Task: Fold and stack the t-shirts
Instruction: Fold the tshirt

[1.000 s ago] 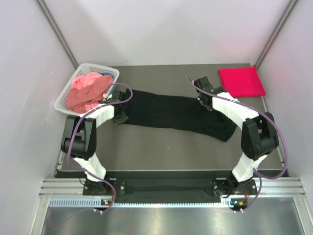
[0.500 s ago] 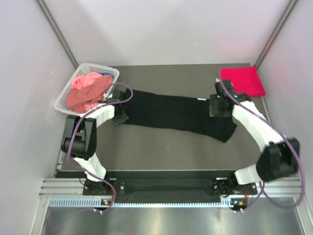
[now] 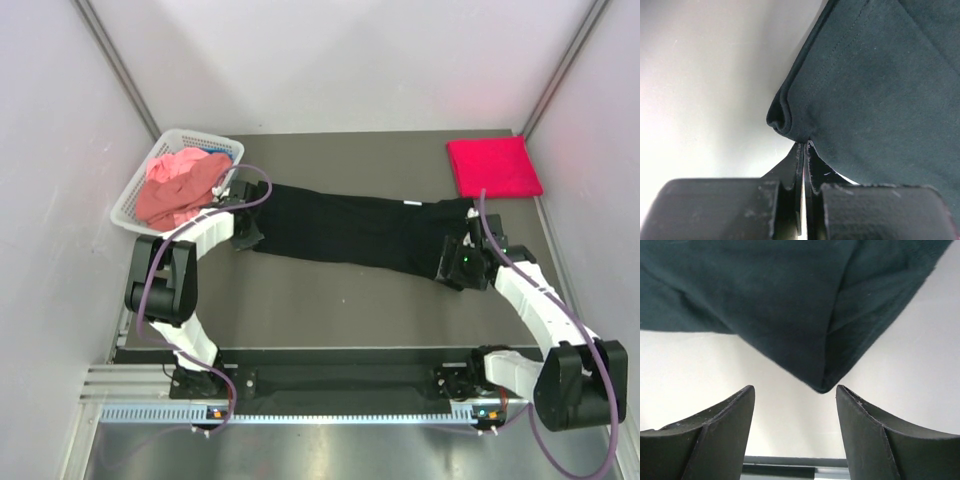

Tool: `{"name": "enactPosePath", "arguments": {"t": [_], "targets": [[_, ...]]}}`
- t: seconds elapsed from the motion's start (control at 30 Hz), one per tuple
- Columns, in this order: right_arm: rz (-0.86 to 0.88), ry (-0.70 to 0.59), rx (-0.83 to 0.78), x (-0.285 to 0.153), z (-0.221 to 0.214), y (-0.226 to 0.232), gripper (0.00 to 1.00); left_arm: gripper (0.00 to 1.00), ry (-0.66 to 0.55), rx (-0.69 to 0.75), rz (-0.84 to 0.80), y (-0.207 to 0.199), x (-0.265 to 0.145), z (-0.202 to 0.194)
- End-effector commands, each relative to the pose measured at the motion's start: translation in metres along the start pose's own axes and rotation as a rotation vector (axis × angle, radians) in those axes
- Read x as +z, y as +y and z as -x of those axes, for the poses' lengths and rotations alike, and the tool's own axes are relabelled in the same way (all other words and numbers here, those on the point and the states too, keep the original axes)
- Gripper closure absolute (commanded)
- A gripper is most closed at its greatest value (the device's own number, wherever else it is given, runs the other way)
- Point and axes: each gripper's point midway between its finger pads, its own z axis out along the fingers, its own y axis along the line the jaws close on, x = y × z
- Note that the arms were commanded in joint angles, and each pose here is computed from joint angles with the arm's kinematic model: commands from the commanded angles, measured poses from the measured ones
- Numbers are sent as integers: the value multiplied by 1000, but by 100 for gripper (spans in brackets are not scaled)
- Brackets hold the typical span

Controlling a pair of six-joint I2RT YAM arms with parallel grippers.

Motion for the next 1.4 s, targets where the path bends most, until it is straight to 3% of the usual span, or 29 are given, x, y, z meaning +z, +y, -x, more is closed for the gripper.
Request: {"name": "enactPosePath", "arguments": {"t": [0.0, 0.43, 0.5, 0.53, 0.57, 0.67, 0.83, 1.13, 1.23, 1.37], "targets": [[103, -121, 8, -5, 24, 18, 34, 100, -13, 13, -15, -7, -2, 8], [59, -85, 37, 30, 16, 10, 38, 100, -23, 26, 23, -6, -1, 19], [22, -72, 54, 31, 12, 3, 53, 100, -25, 30, 31, -5, 0, 20], [-7, -58, 77, 31, 9, -2, 65, 100, -21, 36, 41, -4, 0, 21], [-44, -61, 97, 29, 13, -9, 85, 100, -19, 47, 53, -2, 1, 21], [-235, -62, 151, 19, 12, -45, 100, 100, -27, 82, 121, 10, 1, 26], [-188, 16, 236, 13, -3, -43, 100, 100, 17, 136, 201, 24, 3, 19], [-168, 21, 326, 1, -6, -47, 94, 100, 63, 138, 194, 29, 2, 2], [-145, 13, 320, -3, -7, -44, 86, 92, 88, 125, 215, 36, -3, -6], [-158, -31, 301, -20, 13, -44, 61, 73, 42, 99, 244, 44, -22, 4]]}}
